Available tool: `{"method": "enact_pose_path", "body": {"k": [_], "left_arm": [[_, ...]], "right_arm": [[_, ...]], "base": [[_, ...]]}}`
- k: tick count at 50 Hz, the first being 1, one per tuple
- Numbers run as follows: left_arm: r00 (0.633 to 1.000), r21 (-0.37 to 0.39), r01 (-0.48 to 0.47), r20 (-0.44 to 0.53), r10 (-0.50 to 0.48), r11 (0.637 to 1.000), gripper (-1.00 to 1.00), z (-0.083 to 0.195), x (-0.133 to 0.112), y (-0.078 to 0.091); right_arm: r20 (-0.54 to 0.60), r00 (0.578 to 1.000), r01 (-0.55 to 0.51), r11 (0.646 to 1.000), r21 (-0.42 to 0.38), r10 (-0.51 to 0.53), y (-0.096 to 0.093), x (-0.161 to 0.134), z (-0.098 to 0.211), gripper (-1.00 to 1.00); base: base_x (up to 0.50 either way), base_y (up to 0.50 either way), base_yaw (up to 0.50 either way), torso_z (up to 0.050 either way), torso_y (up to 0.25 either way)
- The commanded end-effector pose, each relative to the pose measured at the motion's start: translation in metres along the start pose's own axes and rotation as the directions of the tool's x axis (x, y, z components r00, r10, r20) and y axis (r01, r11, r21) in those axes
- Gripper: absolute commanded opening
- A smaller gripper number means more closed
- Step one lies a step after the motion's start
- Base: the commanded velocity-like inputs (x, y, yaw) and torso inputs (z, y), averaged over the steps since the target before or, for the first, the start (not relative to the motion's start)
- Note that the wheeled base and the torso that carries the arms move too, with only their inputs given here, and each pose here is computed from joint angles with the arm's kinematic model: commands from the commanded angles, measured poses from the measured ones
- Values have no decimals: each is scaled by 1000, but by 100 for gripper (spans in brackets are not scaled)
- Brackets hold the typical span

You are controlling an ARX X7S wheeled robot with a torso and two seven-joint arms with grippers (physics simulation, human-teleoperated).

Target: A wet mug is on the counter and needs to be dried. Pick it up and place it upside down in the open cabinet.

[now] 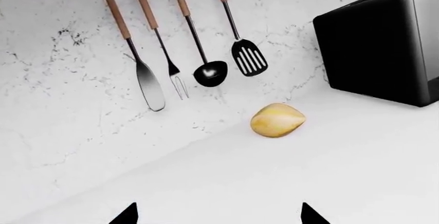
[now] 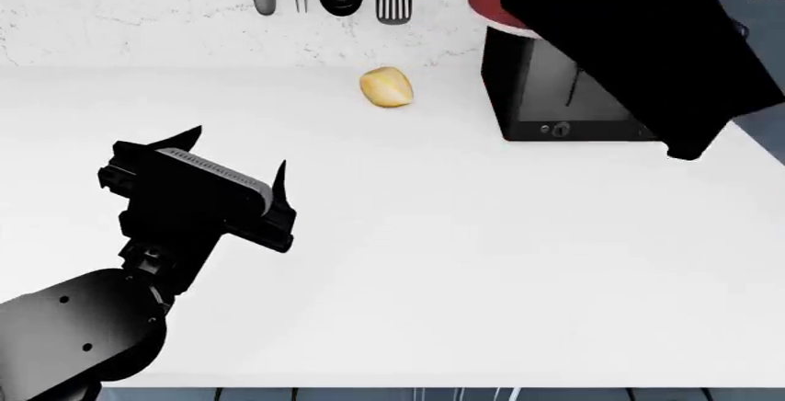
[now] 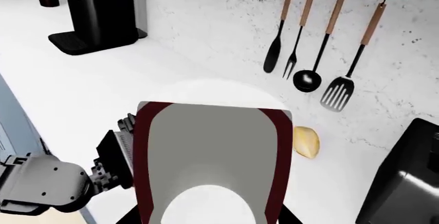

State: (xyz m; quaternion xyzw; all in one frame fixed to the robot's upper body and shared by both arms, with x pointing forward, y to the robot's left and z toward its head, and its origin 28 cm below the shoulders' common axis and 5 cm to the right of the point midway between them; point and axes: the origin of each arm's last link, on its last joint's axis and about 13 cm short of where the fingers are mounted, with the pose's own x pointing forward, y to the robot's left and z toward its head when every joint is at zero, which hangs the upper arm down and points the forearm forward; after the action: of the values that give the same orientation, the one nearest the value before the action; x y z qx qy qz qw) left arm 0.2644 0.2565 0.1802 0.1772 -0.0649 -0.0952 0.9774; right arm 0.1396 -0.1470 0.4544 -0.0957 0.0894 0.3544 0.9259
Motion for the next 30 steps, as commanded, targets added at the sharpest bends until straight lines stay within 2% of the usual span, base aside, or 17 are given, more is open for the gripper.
{"method": "enact_pose_path", "body": {"k": [1,8,30], "left_arm": [[1000,1,11,-16,-11,1000,100,-4,1,-2],[1000,-4,22,-17,-22,1000,100,-4,1,-3],[999,-11,29,-22,-29,1000,100,-7,2,-5]], "right_arm": [[20,999,34,999,-16,-33,4,-6,20,-100],[42,998,50,997,-56,-47,18,-12,45,-100],[68,994,89,994,-58,-85,22,-17,74,-100]], "base": [[0,0,0,0,0],[0,0,0,0,0],[0,0,0,0,0]]}}
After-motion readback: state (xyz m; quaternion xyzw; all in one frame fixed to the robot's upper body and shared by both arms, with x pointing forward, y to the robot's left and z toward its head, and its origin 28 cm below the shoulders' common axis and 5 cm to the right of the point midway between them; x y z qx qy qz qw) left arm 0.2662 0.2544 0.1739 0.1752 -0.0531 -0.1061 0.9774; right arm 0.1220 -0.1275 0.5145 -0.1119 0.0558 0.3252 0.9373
